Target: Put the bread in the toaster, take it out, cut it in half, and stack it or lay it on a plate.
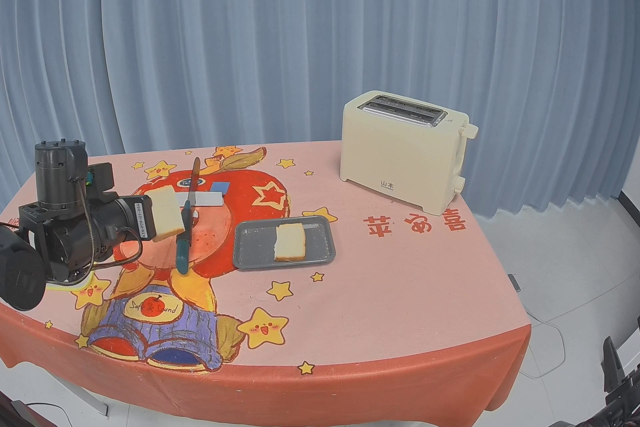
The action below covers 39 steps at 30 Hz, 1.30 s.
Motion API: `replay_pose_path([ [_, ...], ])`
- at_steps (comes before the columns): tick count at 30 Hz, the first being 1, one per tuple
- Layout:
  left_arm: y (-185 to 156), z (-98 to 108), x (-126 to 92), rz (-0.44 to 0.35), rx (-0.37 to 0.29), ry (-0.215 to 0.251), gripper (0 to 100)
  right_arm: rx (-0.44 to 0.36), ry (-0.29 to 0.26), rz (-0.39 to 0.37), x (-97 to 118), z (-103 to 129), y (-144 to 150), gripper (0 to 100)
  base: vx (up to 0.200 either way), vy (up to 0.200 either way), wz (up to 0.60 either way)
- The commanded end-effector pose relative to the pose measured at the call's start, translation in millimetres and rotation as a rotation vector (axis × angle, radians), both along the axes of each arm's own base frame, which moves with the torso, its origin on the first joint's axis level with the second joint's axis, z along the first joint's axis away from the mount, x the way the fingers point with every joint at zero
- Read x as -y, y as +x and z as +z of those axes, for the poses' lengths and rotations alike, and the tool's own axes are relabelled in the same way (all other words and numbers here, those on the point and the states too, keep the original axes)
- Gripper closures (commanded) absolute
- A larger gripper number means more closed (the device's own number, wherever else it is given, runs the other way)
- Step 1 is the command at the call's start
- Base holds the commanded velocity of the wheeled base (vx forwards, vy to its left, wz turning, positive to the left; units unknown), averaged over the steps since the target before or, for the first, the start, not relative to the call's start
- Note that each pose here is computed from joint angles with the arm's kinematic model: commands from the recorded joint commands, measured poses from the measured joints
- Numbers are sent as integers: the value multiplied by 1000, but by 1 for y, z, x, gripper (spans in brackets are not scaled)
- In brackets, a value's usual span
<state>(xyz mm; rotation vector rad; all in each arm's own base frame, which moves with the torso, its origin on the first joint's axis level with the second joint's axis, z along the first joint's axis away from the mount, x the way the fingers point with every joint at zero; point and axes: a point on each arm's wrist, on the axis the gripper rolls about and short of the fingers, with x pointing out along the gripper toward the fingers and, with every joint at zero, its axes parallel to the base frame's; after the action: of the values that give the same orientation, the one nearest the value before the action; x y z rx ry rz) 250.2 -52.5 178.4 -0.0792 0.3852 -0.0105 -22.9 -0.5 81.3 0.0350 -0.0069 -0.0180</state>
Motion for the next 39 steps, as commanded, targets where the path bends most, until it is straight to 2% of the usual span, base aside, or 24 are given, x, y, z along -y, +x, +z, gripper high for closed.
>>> replay_pose_path([
  [1, -3, -1, 0, -3, -2, 0, 100, 0, 0, 0, 0, -5, 0, 0, 0, 0, 0],
  [7, -5, 1, 6, -24, 5, 0, 100, 0, 0, 0, 0, -5, 0, 0, 0, 0, 0],
  [16, -10, 16, 7, -75, 57, -30, 100, -2, 0, 0, 0, -5, 0, 0, 0, 0, 0],
  [20, -4, 26, 9, -85, 82, -23, 100, 0, 0, 1, 0, -5, 0, 0, 0, 0, 0],
  [21, -4, 29, 16, -120, 92, -4, 100, 0, 0, 0, 0, -5, 0, 0, 0, 0, 0],
  [23, -6, 32, 27, -166, 96, 1, 100, 0, 0, 0, 0, -5, 0, 0, 0, 0, 0],
  [27, 6, 24, 41, -205, 55, 12, 100, 0, 0, 1, 0, -5, 0, 0, 0, 0, 0],
  [33, 24, 12, 49, -223, 13, 16, 100, -2, 0, 1, 0, -5, 0, 0, 0, 0, 0],
  [39, 29, 8, 54, -252, 5, 8, 100, 0, 0, 1, 0, -5, 0, 0, 0, 0, 0],
])
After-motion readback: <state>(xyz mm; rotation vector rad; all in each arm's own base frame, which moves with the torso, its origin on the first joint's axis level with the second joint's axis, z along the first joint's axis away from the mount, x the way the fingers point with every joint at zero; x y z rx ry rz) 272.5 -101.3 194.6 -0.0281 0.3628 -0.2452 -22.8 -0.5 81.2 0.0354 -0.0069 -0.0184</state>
